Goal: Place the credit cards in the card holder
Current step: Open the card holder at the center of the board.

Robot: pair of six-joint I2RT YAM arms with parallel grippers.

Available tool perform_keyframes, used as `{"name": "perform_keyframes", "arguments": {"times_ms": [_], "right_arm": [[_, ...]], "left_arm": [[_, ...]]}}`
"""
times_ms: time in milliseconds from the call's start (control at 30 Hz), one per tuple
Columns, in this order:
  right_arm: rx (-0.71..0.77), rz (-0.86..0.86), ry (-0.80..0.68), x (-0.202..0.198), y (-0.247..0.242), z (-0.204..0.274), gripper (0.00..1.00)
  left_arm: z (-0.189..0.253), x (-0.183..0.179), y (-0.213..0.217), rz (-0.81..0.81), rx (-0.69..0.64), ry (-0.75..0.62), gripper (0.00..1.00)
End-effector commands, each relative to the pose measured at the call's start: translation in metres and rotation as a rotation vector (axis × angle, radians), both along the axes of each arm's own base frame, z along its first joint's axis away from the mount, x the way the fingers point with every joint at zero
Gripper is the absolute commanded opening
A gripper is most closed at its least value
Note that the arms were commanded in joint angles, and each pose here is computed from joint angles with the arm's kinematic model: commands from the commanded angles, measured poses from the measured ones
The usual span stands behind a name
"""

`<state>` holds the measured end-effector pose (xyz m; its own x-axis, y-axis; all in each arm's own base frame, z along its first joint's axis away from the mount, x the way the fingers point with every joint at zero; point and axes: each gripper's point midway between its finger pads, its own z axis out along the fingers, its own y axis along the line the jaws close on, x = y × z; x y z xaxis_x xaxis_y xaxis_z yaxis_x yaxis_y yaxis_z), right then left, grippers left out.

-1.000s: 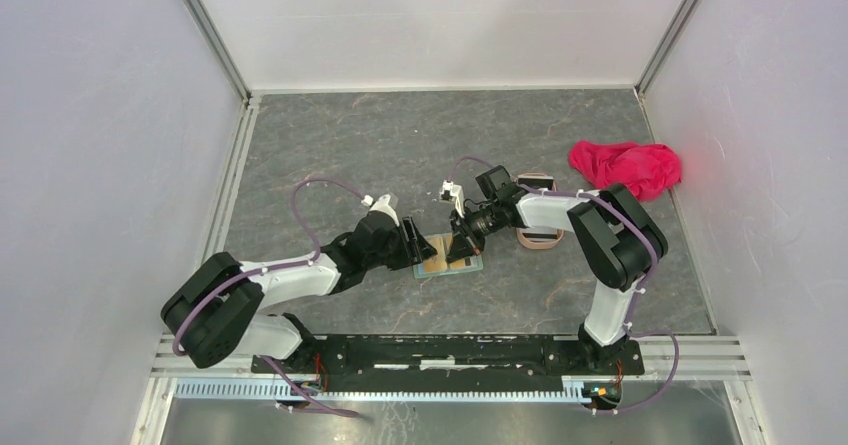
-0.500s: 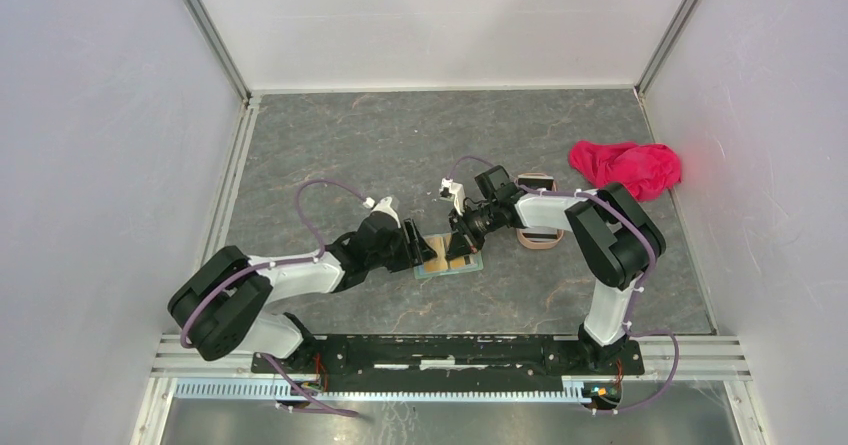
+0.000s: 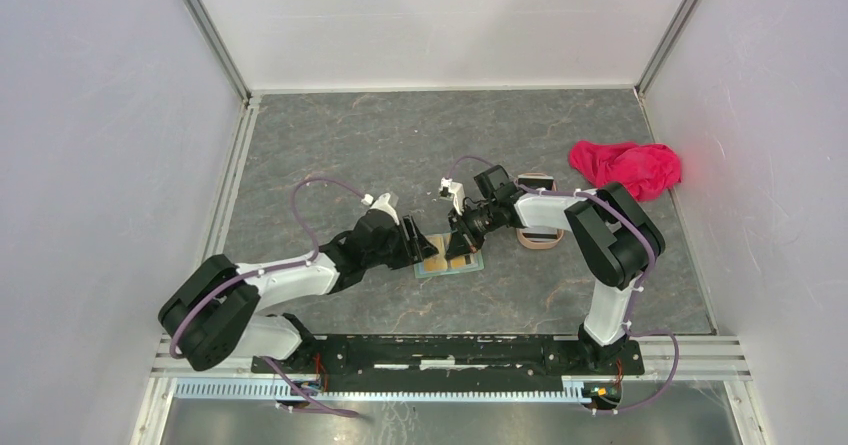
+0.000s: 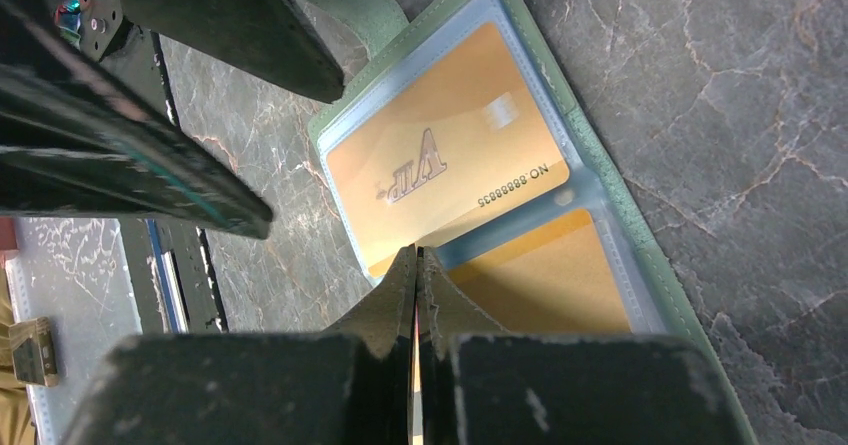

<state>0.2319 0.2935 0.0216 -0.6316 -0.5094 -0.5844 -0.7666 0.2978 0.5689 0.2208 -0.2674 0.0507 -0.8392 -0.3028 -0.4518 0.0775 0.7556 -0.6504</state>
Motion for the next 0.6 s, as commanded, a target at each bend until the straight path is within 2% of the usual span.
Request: {"name": "perform_keyframes", "arguments": {"times_ms": [0, 567], "right_arm": [[-0.078, -0.035, -0.024, 0.01, -0.008, -0.016, 0.0], [-0.092, -0.036, -0.024, 0.01, -0.01, -0.019, 0.0]], "left_arm": [[0.028, 0.01, -0.002, 0.021, -0.046, -0.073, 0.64], [0.003, 0.008, -0.006, 0.013, -0.032, -0.013, 0.64]]}}
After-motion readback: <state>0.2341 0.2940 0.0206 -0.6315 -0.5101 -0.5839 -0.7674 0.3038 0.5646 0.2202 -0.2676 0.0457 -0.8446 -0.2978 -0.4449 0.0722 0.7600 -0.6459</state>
